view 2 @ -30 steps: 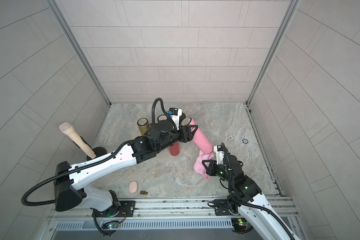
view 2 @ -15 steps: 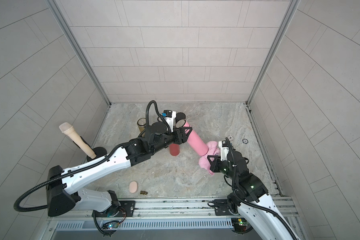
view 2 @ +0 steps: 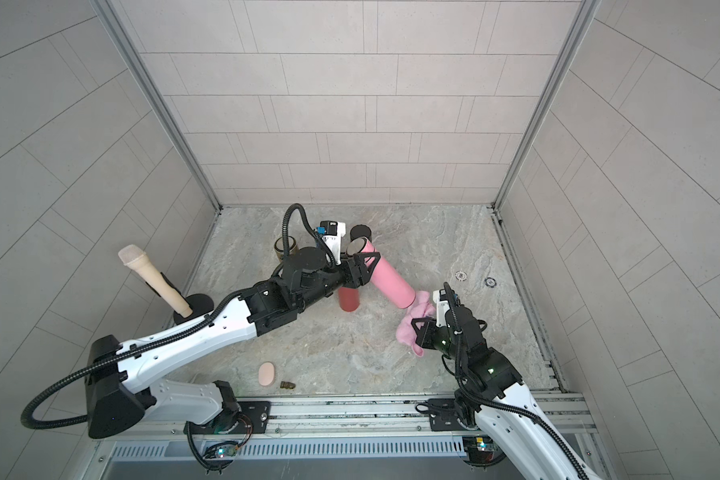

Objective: Wipe the surface of the thermos
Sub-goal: Wipe the dirt from the surface of the thermos.

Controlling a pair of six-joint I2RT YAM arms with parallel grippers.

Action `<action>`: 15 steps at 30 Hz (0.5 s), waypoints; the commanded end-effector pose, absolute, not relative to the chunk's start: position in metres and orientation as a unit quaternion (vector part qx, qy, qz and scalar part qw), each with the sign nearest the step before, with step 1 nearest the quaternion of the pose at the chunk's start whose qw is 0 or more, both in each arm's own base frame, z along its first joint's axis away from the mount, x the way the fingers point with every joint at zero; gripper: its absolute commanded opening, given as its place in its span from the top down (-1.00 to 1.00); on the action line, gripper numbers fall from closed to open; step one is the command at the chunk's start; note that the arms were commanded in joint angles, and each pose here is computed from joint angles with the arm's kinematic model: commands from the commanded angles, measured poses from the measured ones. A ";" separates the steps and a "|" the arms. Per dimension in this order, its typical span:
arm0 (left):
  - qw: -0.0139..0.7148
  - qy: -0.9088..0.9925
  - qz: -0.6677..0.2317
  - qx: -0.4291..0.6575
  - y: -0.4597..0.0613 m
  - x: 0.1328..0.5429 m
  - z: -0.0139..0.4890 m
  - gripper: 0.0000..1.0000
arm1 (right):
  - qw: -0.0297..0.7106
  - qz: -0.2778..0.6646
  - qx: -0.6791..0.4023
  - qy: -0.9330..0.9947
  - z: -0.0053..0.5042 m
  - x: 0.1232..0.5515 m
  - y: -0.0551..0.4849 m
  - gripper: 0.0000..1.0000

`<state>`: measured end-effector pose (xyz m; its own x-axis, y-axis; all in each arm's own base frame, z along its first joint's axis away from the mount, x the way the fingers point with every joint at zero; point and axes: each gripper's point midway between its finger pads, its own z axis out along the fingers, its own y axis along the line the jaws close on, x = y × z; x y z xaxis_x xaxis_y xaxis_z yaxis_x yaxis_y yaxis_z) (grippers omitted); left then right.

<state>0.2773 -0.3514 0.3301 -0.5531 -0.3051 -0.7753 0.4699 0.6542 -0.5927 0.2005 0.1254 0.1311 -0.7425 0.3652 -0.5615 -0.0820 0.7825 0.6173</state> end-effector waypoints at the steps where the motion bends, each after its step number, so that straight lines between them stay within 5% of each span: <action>1: 0.501 0.732 -0.462 0.028 -0.354 0.282 0.374 1.00 | 0.380 0.373 0.075 0.843 0.160 0.211 0.139 1.00; 15: 0.482 0.750 -0.453 0.002 -0.370 0.302 0.324 1.00 | 0.417 0.413 0.051 0.808 0.205 0.200 0.142 1.00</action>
